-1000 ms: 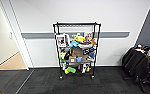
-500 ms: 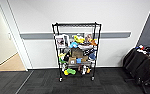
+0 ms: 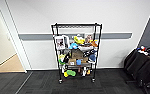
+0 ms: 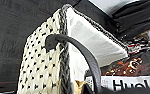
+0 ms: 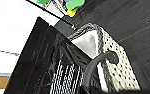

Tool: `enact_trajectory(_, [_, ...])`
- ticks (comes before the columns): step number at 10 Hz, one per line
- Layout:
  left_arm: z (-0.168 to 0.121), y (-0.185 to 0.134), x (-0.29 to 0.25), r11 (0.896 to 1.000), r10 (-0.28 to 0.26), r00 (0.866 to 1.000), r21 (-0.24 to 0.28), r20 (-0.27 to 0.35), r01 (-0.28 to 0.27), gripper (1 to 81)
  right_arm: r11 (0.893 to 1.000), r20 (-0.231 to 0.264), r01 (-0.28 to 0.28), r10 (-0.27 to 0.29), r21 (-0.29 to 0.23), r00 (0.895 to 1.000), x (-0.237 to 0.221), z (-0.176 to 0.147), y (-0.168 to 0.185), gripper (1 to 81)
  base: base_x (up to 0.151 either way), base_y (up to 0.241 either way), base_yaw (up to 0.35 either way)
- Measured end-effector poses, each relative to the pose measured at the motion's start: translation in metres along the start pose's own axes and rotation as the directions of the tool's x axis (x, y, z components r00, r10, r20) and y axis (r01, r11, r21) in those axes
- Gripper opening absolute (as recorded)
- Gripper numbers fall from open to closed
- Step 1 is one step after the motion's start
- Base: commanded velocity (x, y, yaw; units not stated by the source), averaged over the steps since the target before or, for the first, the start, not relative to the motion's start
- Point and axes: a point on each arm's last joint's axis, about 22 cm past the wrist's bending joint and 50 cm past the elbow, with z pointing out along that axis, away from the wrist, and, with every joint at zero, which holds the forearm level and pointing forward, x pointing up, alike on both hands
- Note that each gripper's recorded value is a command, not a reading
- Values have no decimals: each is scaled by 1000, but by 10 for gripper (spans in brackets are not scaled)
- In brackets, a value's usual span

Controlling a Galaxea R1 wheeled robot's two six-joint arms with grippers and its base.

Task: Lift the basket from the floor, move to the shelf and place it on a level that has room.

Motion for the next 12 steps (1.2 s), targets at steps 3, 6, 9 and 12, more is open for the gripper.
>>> enact_trajectory(3, [7, 6, -12, 1000, -8, 1000, -12, 15, 8, 10, 1000, -1, -14, 14, -18, 1000, -9, -9, 13, 10, 113, 0, 0])
enact_trajectory(6, [9, 8, -17, 1000, -11, 1000, -16, 21, 11, 10, 1000, -10, -22, 22, -22, 1000, -12, -17, 18, 10, 113, 0, 0])
enact_trajectory(9, [9, 8, -17, 1000, -10, 1000, -17, 19, 10, 10, 1000, -15, -23, 23, -20, 1000, -11, -21, 19, 10, 113, 0, 0])
enact_trajectory(12, [8, 3, -25, 1000, -19, 999, -11, 27, 19, 10, 1000, -11, -26, 26, -17, 1000, -14, -21, 17, 10, 113, 0, 0])
